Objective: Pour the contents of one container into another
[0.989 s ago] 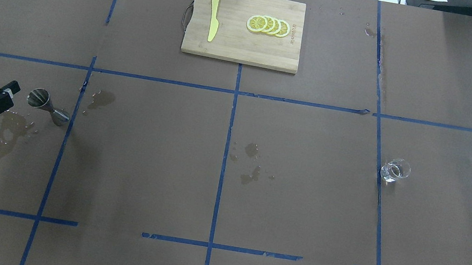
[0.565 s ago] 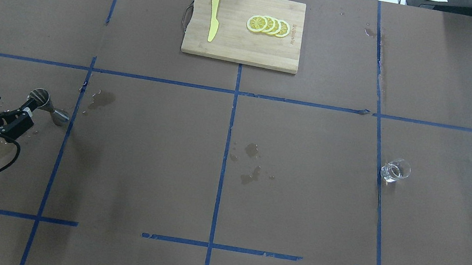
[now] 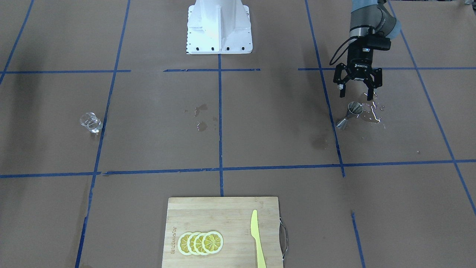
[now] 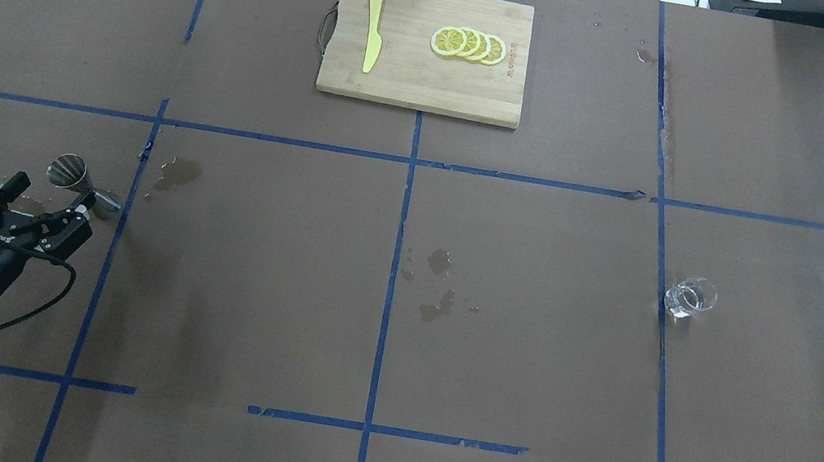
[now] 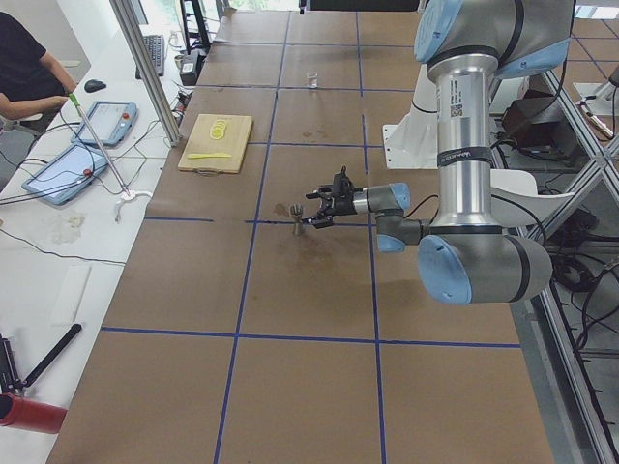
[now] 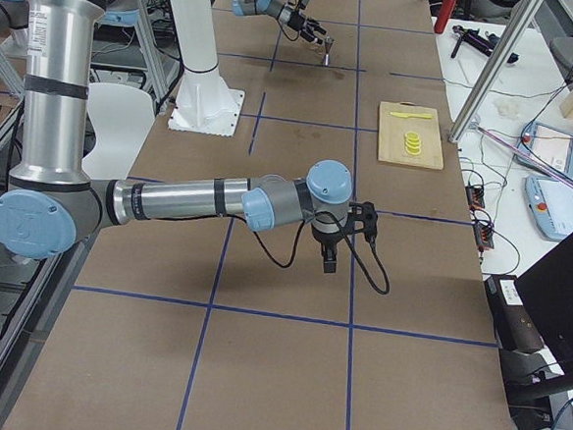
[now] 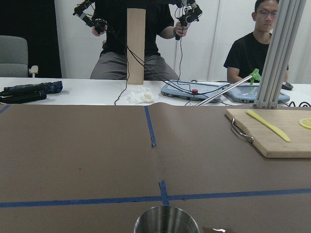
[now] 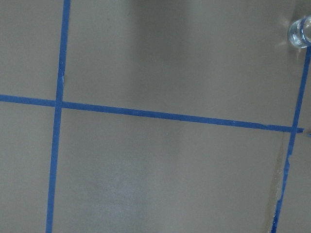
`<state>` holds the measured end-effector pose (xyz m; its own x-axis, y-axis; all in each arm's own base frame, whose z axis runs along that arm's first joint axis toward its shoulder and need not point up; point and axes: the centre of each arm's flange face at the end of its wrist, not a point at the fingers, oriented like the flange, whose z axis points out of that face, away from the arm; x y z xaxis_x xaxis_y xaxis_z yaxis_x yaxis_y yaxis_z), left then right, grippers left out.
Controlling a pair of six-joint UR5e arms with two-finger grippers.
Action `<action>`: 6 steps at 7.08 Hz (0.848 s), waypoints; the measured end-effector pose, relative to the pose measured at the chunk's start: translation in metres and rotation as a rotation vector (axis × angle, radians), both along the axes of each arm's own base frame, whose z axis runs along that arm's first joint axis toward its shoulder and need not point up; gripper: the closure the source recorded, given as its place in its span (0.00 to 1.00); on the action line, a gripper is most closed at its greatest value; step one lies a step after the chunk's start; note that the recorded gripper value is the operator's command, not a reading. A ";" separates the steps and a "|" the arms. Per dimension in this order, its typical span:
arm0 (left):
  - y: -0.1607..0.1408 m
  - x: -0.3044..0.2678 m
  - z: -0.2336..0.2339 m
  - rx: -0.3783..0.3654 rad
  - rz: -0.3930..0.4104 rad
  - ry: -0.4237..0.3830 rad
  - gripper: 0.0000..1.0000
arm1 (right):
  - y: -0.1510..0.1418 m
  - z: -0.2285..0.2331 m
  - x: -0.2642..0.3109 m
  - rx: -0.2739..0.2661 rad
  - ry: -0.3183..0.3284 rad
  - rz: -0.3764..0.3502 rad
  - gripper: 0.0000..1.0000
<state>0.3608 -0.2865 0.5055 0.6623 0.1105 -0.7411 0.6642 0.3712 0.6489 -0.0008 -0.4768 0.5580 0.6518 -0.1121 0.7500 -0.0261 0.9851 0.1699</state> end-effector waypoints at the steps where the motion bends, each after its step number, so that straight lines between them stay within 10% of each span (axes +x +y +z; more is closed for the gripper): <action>1: -0.002 0.010 0.003 0.001 -0.003 -0.003 0.01 | 0.000 0.000 0.000 0.000 0.000 0.000 0.00; 6: -0.008 0.046 0.017 -0.002 -0.005 -0.014 0.01 | 0.000 0.000 0.000 0.002 0.000 -0.001 0.00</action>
